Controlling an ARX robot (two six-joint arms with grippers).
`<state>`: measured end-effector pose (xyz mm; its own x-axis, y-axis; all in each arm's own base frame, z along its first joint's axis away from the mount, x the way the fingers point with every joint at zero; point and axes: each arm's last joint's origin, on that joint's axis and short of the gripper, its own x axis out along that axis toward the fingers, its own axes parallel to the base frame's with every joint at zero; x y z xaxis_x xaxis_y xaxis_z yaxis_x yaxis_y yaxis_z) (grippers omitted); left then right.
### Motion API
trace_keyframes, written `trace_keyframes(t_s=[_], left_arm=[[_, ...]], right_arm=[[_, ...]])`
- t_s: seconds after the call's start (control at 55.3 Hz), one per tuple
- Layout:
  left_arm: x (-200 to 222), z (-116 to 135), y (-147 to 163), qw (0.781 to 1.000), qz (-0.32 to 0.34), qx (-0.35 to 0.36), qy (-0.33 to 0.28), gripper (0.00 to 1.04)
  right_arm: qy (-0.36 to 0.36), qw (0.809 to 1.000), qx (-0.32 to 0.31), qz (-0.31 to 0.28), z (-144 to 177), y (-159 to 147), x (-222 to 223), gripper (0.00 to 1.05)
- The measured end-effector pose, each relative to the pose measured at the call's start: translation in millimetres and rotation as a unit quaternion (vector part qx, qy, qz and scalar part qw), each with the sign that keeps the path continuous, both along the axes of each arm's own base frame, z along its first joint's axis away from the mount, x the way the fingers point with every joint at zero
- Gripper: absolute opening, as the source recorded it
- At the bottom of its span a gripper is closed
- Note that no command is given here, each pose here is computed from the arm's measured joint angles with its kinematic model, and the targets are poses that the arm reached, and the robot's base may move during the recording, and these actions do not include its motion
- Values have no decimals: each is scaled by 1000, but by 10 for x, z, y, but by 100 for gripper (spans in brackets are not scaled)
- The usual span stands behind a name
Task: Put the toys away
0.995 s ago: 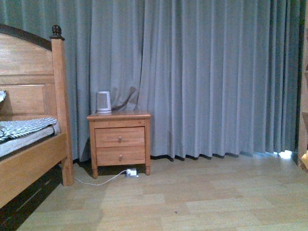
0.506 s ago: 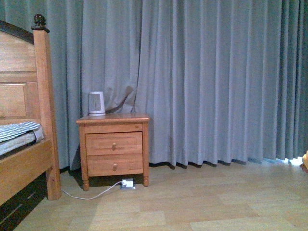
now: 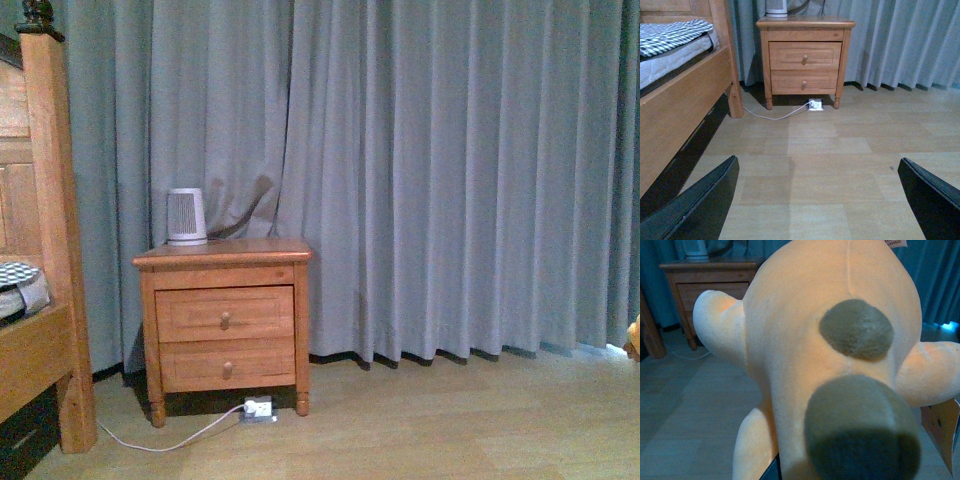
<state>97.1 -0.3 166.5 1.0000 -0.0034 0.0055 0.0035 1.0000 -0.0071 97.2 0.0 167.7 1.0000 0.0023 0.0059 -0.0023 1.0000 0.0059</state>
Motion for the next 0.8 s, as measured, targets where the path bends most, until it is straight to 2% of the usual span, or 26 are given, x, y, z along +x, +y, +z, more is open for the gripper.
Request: trace_keyframes(t_s=[0.796], left_arm=[[0,0,0,1000,0,0,0,98]], right_arm=[[0,1000,0,0,0,0,0,7]])
